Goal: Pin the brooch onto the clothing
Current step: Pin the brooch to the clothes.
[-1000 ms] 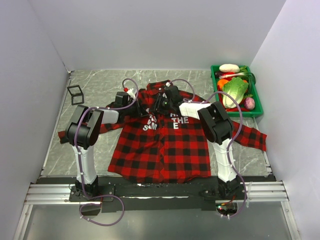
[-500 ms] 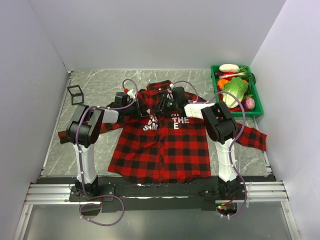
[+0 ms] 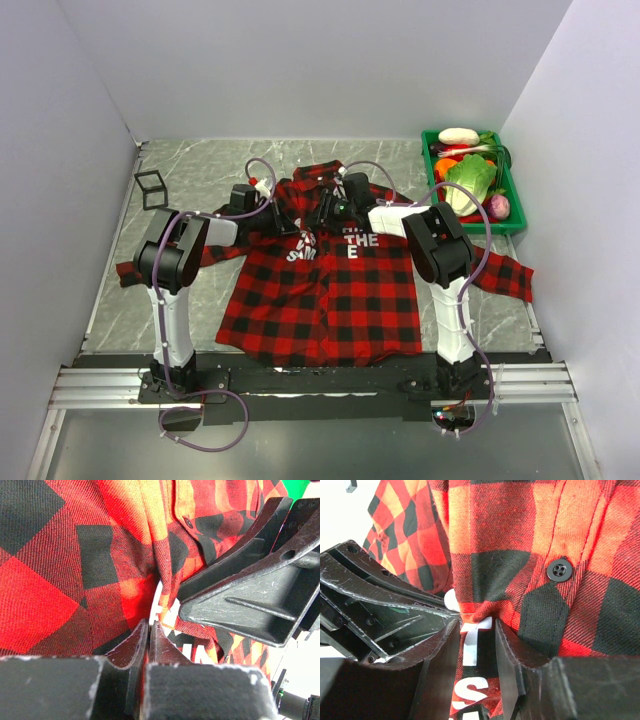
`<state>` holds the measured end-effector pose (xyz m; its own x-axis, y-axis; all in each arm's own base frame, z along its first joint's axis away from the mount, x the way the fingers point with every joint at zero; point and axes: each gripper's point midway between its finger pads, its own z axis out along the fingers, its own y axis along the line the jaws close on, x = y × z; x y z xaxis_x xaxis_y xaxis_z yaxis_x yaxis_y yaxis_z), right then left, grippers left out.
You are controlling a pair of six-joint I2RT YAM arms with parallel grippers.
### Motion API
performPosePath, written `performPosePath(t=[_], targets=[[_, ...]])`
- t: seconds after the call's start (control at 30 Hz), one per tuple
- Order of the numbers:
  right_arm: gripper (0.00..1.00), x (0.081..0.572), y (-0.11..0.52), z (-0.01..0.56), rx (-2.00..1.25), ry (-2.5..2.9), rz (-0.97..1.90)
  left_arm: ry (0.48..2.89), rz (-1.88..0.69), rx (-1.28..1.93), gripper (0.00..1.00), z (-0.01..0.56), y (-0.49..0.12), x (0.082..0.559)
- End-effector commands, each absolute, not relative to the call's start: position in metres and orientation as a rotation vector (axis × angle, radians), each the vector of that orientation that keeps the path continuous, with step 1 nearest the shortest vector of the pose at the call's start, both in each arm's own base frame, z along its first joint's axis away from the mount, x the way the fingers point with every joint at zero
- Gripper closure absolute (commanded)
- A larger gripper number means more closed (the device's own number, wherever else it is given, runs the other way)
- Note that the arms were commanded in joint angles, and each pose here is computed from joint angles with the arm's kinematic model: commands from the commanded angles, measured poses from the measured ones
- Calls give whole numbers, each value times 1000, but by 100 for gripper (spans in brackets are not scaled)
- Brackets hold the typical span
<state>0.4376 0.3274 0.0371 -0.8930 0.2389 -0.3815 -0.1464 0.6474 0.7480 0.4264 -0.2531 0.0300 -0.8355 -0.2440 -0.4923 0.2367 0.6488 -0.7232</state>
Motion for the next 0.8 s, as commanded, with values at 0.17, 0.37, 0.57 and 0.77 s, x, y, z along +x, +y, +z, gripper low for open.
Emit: performPosePath(t=[0.17,0.37,0.57,0.77], targets=[[59,453,327,47,43,2389,1066,2354,-1102,-4,99,17,-252,415],[58,452,337,44,24,2407,1032,2352,-1065,14,99,20,-253,415],[57,451,341,39,17,2424,1003,2346,-1074,22,99,23,-256,415],[57,448,340,33,17,2437,991,2344,-1080,21,99,24,-256,414]])
